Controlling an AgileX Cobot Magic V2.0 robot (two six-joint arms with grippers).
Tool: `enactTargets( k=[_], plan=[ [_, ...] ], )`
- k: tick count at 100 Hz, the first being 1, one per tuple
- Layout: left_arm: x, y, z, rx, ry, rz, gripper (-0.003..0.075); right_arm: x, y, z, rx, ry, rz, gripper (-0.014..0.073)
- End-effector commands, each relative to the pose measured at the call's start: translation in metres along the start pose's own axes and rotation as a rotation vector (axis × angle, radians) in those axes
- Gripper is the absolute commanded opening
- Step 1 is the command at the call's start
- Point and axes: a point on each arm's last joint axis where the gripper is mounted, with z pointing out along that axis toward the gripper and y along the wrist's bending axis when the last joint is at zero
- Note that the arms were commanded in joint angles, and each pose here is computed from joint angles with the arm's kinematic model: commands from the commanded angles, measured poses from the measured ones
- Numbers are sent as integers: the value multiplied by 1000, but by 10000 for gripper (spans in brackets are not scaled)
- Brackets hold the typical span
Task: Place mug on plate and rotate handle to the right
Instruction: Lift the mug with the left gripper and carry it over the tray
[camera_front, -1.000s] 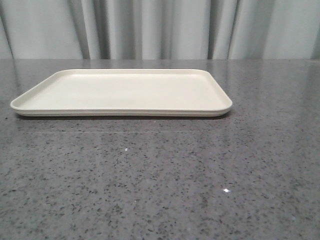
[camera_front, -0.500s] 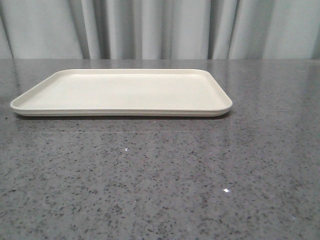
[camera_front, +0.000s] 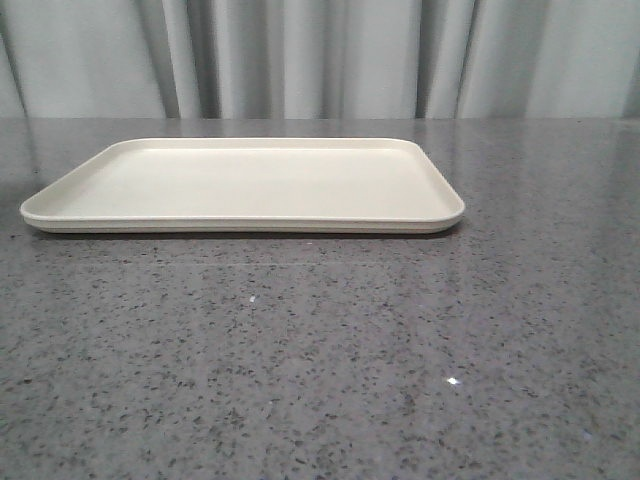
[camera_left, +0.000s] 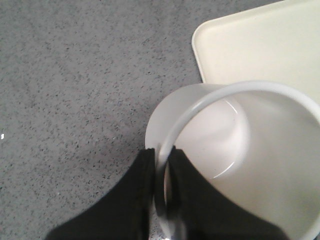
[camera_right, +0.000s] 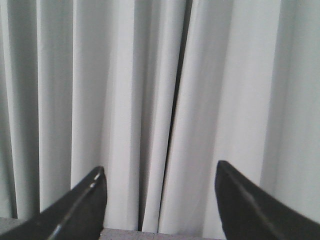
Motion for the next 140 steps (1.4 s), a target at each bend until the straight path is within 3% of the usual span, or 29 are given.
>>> enactTargets(
  k=[1, 15, 38, 67, 86, 113, 140],
  plan=[
    [-17, -5, -15, 40, -94, 21, -20, -11, 2, 2, -19, -29, -6, 475],
    [-36, -12, -14, 88, -119, 34, -20, -11, 2, 2, -20, -29, -6, 475],
    [-61, -45, -2, 197, -129, 122, -20, -11, 2, 2, -24, -29, -6, 475],
    [-71, -95, 48, 299, -21, 230, -20, -11, 2, 2, -24, -29, -6, 475],
    [-77, -116, 76, 331, -20, 252, -20, -11, 3, 1, -32, -30, -6, 475],
    [-77, -126, 115, 339, 50, 252, -20, -11, 4, 1, -42, -31, -7, 475],
    [-77, -128, 125, 346, 60, 246, -20, -11, 4, 1, -45, -31, -7, 475]
  ],
)
